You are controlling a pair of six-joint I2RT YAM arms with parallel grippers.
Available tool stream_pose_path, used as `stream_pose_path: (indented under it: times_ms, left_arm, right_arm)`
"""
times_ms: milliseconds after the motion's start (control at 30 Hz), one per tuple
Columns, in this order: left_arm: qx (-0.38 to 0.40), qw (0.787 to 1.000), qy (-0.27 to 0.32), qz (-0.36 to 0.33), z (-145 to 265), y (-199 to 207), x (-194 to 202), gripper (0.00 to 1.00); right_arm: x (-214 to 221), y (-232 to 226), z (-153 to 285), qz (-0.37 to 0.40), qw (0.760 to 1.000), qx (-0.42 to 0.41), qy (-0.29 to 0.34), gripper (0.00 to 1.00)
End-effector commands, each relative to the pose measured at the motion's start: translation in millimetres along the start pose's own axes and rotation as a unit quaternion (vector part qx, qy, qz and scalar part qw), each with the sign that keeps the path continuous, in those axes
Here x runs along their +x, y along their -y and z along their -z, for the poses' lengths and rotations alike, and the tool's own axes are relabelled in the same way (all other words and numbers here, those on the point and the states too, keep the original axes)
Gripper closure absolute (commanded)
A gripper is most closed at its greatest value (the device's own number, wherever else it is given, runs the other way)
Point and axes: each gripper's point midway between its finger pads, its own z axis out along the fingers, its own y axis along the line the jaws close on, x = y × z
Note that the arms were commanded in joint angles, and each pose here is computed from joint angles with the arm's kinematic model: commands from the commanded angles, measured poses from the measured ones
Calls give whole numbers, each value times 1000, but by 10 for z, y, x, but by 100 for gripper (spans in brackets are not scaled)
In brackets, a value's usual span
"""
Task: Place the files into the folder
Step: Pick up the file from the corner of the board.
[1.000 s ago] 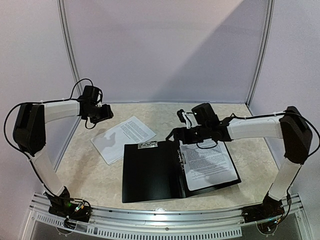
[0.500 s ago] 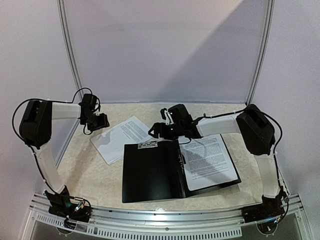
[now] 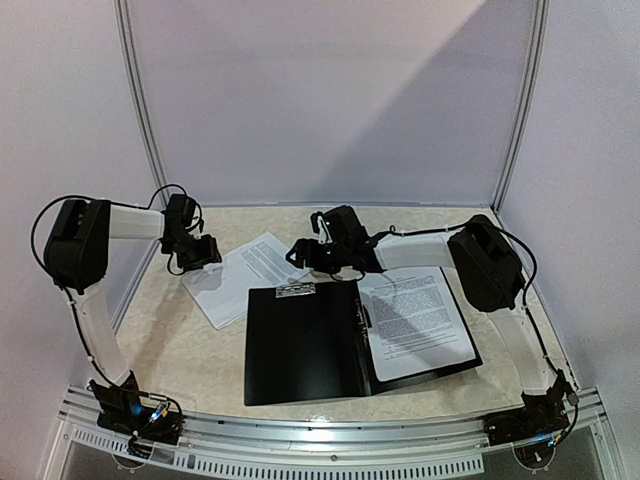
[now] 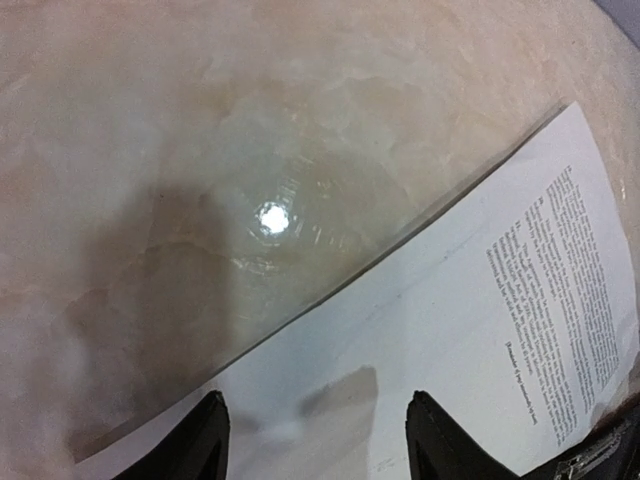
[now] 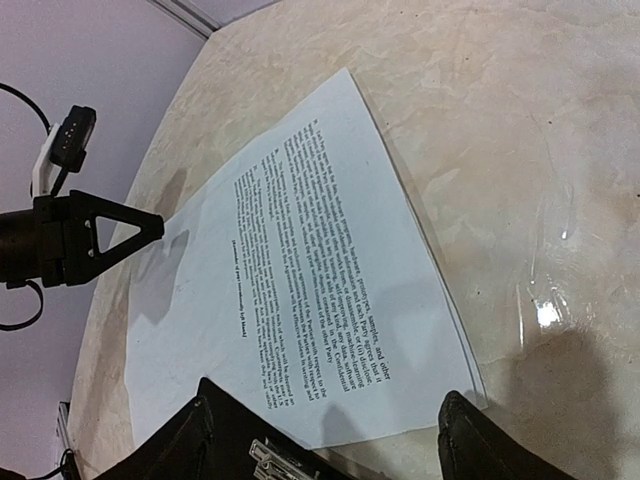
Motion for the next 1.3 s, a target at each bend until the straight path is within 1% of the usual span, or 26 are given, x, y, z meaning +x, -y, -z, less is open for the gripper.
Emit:
stream_pose_path:
  times_ms: [0, 267, 467, 733, 1133, 1267]
  left_arm:
    - [2, 1000, -18, 13, -56, -33, 38, 39]
    - [9, 1000, -22, 18, -70, -21, 44, 39]
    - [15, 999, -22, 22, -72, -20, 36, 40]
    - [16, 999, -25, 25, -73, -23, 43, 40]
    - [15, 999, -39, 30, -140, -57, 114, 44]
    - [19, 998, -41, 32, -150, -44, 132, 45]
  right_arm:
    - [51, 199, -93, 7, 1000, 28, -2, 24]
    - [150, 342, -191, -19, 999, 23, -16, 24]
    - [156, 373, -213, -9, 1000, 25, -14, 23]
    - [35, 418, -169, 5, 999, 47, 11, 23]
    - [-269, 253, 16, 29, 996, 37, 70, 22]
    - [-267, 298, -15, 19, 997, 37, 58, 22]
